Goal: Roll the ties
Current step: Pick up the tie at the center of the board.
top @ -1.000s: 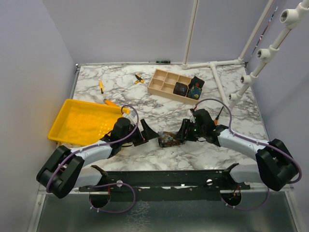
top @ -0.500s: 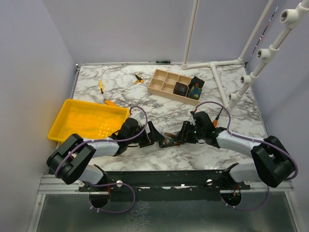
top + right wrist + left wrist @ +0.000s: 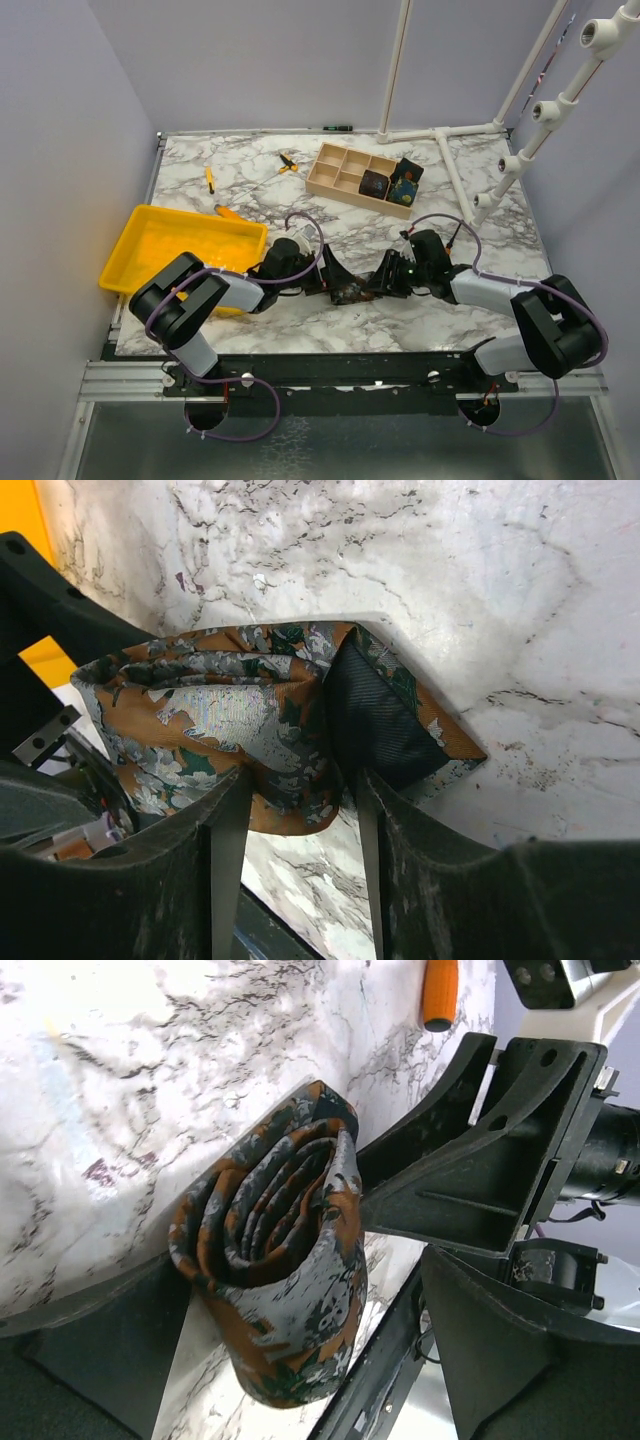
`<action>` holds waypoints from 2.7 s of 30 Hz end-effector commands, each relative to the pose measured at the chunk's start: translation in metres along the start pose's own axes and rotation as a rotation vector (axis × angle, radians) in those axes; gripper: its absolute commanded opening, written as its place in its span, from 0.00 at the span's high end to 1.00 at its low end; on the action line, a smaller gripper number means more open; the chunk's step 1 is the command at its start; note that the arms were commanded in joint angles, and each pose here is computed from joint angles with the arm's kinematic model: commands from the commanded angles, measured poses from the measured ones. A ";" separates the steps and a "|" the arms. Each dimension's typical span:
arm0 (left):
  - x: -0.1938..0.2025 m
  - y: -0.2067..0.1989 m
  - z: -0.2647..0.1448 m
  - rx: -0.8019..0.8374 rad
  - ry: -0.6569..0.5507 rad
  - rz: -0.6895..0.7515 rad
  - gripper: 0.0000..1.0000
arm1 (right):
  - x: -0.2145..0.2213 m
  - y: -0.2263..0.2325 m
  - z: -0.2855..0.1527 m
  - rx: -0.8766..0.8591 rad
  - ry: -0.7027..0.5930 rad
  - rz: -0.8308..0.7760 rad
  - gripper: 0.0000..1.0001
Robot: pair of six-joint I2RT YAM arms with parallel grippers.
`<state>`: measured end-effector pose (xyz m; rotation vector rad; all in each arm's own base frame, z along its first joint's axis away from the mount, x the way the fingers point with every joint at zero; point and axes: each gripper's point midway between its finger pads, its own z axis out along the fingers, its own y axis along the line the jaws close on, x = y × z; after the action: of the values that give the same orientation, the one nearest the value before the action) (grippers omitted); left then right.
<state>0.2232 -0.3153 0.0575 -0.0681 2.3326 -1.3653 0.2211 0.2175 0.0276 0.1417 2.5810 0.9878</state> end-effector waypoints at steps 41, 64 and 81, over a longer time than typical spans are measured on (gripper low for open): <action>0.048 0.024 0.008 -0.074 0.137 -0.128 0.01 | 0.023 -0.042 -0.008 0.096 0.027 0.046 0.53; 0.064 0.026 -0.005 -0.180 0.066 -0.271 0.01 | -0.027 0.004 -0.036 0.037 -0.115 -0.059 0.30; 0.068 0.025 0.001 -0.157 0.044 -0.279 0.03 | -0.003 -0.027 -0.022 0.126 -0.008 -0.038 0.56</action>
<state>0.1764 -0.3405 0.0558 -0.3738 2.4182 -1.4921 0.2311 0.1953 0.0455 0.1005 2.5494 0.8855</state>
